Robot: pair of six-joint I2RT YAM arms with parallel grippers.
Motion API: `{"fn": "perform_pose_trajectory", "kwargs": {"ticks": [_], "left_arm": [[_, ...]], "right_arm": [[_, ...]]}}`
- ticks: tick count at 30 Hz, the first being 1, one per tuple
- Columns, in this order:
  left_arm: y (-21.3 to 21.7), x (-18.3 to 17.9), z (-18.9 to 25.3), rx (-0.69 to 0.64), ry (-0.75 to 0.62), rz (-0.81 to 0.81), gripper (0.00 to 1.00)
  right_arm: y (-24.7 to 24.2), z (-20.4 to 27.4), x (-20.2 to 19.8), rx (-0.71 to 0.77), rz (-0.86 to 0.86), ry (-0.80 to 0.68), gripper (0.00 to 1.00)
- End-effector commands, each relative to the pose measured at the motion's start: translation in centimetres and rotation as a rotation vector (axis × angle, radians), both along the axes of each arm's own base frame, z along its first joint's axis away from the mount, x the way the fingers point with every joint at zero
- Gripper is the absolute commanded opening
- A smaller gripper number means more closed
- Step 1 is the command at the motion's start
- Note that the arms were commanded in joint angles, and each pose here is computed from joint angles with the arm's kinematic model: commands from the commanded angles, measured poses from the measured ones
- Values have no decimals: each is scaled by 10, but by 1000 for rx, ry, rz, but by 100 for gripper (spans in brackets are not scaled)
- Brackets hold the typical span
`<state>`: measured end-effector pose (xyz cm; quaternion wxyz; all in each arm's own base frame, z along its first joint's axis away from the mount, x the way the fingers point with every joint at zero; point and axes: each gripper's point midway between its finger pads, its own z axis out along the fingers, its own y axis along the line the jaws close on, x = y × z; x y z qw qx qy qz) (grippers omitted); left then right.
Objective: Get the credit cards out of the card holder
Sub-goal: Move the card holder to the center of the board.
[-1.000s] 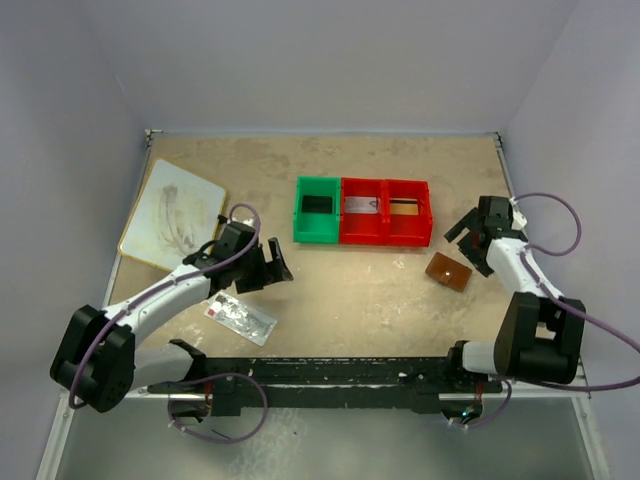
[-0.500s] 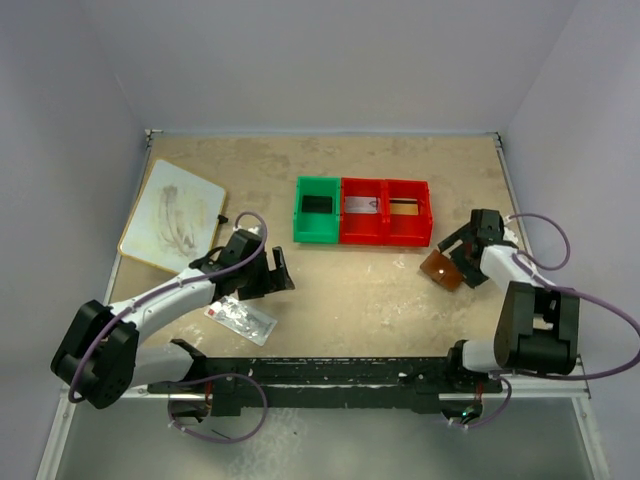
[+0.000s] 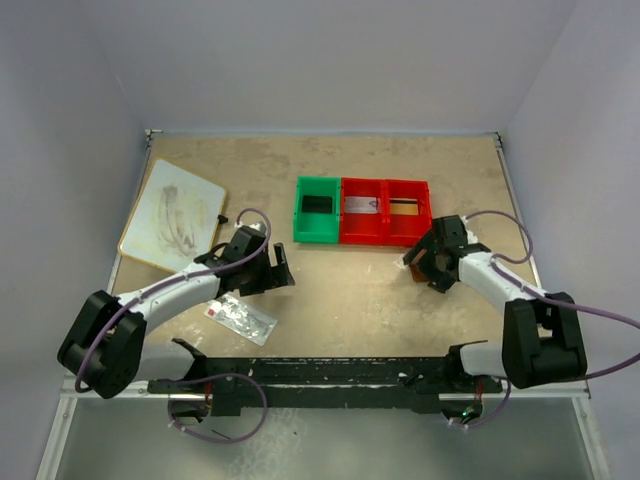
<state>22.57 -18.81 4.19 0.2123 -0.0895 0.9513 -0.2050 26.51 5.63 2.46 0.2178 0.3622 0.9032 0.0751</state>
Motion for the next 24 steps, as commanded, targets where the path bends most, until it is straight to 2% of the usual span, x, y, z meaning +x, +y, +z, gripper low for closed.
{"fn": "perform_pose_trajectory", "kwargs": {"ticks": [1, 4, 11, 16, 18, 24], "left_arm": [[-6, 21, 30, -39, -114, 28, 85], [-4, 21, 33, -24, -117, 21, 85], [1, 22, 36, 5, -128, 23, 85], [-1, 24, 45, -7, -147, 19, 85], [-2, 24, 47, -17, -151, 17, 85], [-2, 26, 48, -4, -147, 8, 85]], "right_arm": [[18, -19, -46, -15, 58, 167, 85], [7, -6, -49, -98, 23, 178, 87], [-44, 62, -16, -307, -136, 7, 95], [-72, 56, 23, -180, -70, -96, 78], [-64, 56, 38, -148, 0, -155, 76], [-57, 29, 54, -98, 86, -130, 72]]}}
